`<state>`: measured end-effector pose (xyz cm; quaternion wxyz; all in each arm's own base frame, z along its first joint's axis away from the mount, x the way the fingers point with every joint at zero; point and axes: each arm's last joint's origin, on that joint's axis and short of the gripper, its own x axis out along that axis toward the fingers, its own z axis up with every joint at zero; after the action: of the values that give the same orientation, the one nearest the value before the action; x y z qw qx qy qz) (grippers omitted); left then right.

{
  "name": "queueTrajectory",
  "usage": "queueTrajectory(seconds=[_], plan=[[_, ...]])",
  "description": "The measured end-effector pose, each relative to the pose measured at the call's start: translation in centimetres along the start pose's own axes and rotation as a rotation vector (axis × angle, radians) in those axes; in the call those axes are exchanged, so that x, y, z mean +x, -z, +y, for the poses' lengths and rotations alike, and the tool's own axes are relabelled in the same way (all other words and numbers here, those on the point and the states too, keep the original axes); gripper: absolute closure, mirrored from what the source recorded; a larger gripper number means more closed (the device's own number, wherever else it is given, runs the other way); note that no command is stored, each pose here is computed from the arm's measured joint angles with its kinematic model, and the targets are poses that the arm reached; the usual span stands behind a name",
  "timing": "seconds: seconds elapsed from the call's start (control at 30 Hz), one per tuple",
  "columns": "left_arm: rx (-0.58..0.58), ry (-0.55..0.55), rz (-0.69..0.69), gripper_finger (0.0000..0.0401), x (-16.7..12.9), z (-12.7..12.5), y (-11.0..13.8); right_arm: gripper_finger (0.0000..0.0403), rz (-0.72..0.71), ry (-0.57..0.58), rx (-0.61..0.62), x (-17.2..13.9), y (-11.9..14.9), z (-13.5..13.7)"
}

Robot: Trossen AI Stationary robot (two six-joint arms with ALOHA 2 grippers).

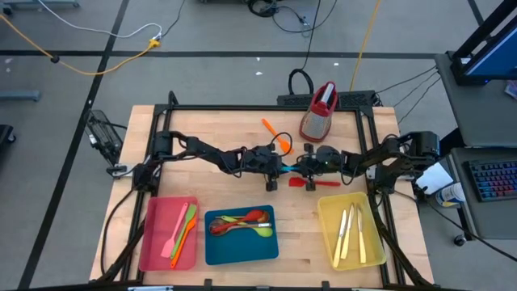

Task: Pick & Place Kitchen Items
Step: Put the blue spatula into the pink bin

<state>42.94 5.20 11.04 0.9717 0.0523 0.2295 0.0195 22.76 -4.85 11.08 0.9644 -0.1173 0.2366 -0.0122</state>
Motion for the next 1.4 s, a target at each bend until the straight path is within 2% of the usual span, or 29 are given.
queueTrajectory(seconds=[0.43,0.6,0.77,0.9,1.0,1.23,1.4], plan=[[-0.04,0.004,-0.011,0.0314,0.05,-0.03,-0.01,0.037,0.063,-0.01,-0.028,0.34,-0.01,0.02],[-0.079,0.004,-0.018,0.0314,0.05,-0.02,-0.07,0.0369,0.064,-0.011,-0.092,0.34,0.01,0.02],[-0.071,0.005,-0.016,0.0323,0.05,-0.03,-0.05,0.0372,0.049,-0.006,-0.129,0.34,-0.1,-0.01],[-0.068,0.01,-0.013,0.0363,0.04,0.02,-0.01,0.0366,0.037,0.001,-0.13,0.32,-0.17,-0.04],[-0.072,0.015,-0.013,0.0376,0.04,0.13,0.01,0.0368,0.036,-0.007,-0.131,0.33,-0.17,0.0],[-0.094,0.024,-0.013,0.037,0.02,0.24,0.04,0.0375,0.017,-0.042,-0.056,0.32,-0.25,0.07],[-0.11,0.021,-0.012,0.0381,0.01,0.27,0.05,0.0348,0.013,-0.043,-0.025,0.32,-0.29,0.07]])
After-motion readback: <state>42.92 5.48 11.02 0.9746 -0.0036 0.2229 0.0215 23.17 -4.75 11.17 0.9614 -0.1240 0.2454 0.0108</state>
